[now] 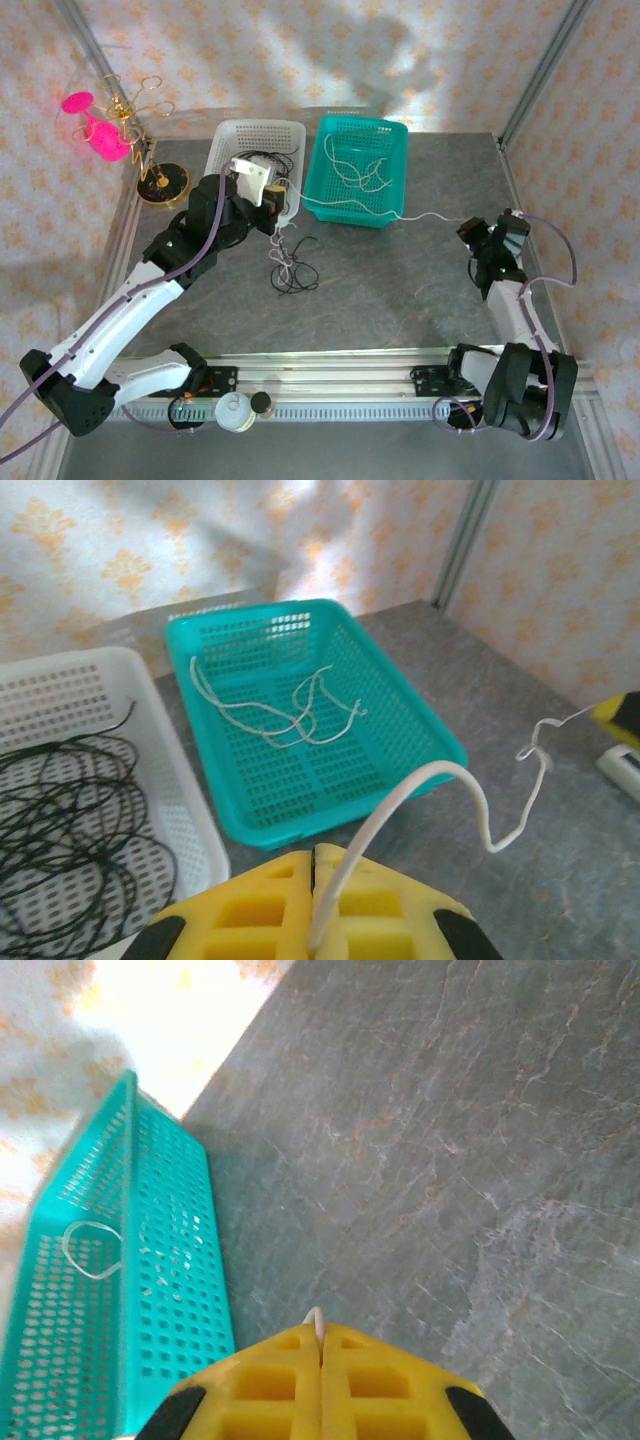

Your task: Untangle the cables

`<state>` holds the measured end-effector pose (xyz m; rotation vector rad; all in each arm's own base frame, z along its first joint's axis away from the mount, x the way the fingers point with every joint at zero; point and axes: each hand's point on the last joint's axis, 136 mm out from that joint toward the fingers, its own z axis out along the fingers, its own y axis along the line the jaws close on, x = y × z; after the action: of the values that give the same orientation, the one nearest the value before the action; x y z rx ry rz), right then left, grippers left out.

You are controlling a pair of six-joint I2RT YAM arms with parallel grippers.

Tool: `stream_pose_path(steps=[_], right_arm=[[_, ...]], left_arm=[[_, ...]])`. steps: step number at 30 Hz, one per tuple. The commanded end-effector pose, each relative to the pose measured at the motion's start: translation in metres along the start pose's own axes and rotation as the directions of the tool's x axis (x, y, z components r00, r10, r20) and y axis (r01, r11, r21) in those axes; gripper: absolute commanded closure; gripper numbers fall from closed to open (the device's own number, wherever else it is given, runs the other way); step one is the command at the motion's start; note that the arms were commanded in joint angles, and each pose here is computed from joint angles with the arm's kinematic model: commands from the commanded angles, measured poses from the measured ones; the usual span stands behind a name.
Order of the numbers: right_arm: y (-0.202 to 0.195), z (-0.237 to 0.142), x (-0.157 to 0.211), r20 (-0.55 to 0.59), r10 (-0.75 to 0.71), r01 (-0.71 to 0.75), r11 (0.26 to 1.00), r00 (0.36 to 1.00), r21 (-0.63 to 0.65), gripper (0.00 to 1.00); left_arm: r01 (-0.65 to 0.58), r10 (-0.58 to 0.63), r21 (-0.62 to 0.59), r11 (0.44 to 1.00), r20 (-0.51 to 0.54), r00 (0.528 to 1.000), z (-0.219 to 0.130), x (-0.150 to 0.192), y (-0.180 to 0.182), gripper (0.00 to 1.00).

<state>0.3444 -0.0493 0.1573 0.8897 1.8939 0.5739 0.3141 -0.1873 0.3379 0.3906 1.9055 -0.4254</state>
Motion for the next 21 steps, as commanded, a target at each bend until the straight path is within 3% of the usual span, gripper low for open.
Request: stream_pose_path(steps=[1, 4, 21], right_arm=[[0.035, -0.003, -0.026, 0.027, 0.015, -0.011, 0.990, 1.000, -0.143, 1.00], [0.041, -0.002, -0.033, 0.033, 0.010, -0.004, 0.988, 0.999, -0.157, 1.00], [0.040, 0.003, -0.058, 0.054, 0.034, -0.024, 0.986, 0.998, -0.165, 1.00]], left_arm=[[-0.049, 0.047, -0.136, 0.989, -0.015, 0.999, -0.011, 0.000, 0.023, 1.00], [-0.046, 0.038, -0.219, 0.975, -0.041, 0.998, -0.010, 0.009, 0.045, 1.00], [-0.010, -0.011, -0.362, 0.932, -0.053, 0.999, -0.020, 0.026, 0.103, 1.00]])
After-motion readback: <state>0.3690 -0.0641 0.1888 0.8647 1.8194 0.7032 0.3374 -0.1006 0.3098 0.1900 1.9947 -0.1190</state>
